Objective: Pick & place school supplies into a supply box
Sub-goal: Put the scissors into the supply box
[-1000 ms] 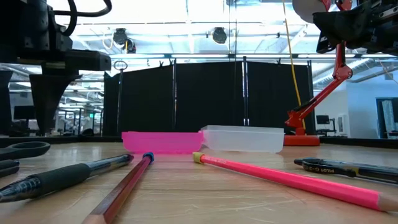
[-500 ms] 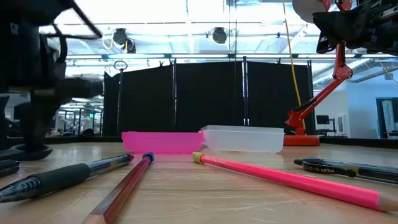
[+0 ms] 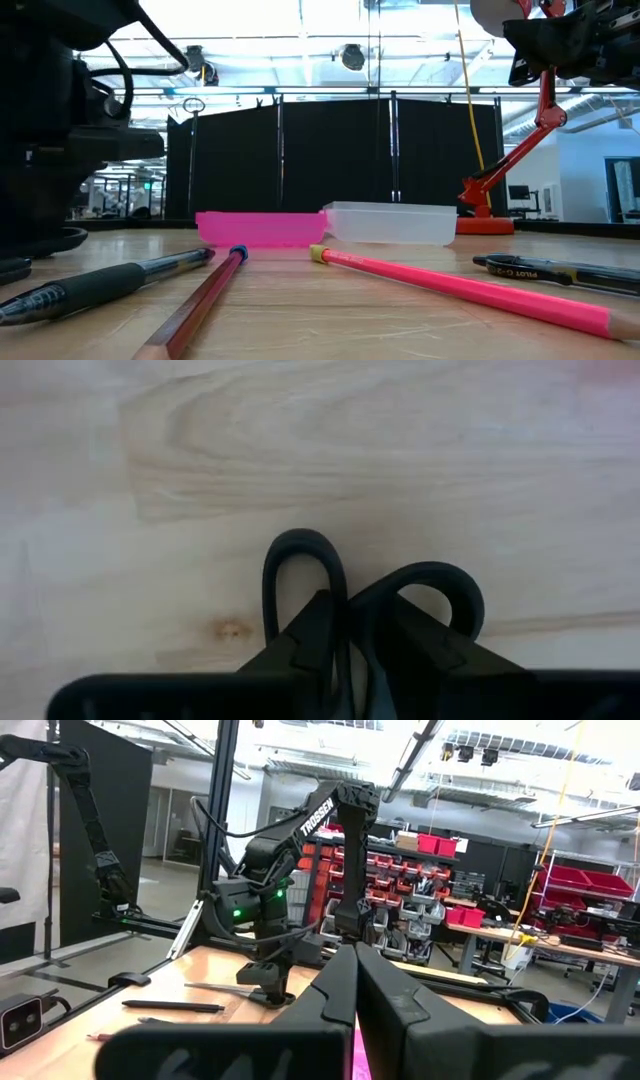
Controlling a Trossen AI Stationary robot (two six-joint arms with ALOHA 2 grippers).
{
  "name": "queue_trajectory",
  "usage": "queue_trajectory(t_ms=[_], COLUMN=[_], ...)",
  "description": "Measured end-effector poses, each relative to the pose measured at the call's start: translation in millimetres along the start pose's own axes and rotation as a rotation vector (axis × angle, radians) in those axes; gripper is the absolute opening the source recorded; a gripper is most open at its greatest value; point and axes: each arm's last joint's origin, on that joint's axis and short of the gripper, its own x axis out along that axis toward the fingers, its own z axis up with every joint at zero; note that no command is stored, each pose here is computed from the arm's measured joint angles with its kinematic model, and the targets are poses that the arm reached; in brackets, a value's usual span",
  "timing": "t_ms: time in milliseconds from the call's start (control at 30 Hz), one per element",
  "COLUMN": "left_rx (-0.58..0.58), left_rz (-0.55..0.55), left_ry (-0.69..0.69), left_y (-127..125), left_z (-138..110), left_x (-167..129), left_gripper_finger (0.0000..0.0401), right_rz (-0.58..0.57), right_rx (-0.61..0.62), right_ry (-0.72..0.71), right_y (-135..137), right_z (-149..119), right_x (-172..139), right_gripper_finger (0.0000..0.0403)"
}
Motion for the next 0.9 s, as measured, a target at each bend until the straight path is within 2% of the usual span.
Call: queue_trajectory(t_ms=[300, 467, 700, 900], left_rx=[0.081, 0.087, 0.083, 0.071], left_rz=[-0.009, 0.0, -0.121, -0.273], left_ry=[-0.044, -0.049, -0.051, -0.12], left_y=[-1.5, -3.9, -4.4, -3.0], left_z=[-3.5, -1.2, 7.4, 24.4], left_x=[-4.1, -21.3, -62.5, -98.5], left_gripper_finger=[0.0065, 0.0064, 0.0064, 0.0064], right_rz=[-0.001, -0.001, -0.001, -0.003], right_rx=[0.0, 0.0, -0.007, -0.011], right_ry=[0.001, 0.001, 0.002, 0.002], right_y=[0.0, 0.0, 0.0, -0.1], right_z=[-0.1, -0.1, -0.2, -0.2], right_x=[0.0, 0.0, 0.0, 0.0], right_gripper_finger=[0.0, 0.0, 0.0, 0.0])
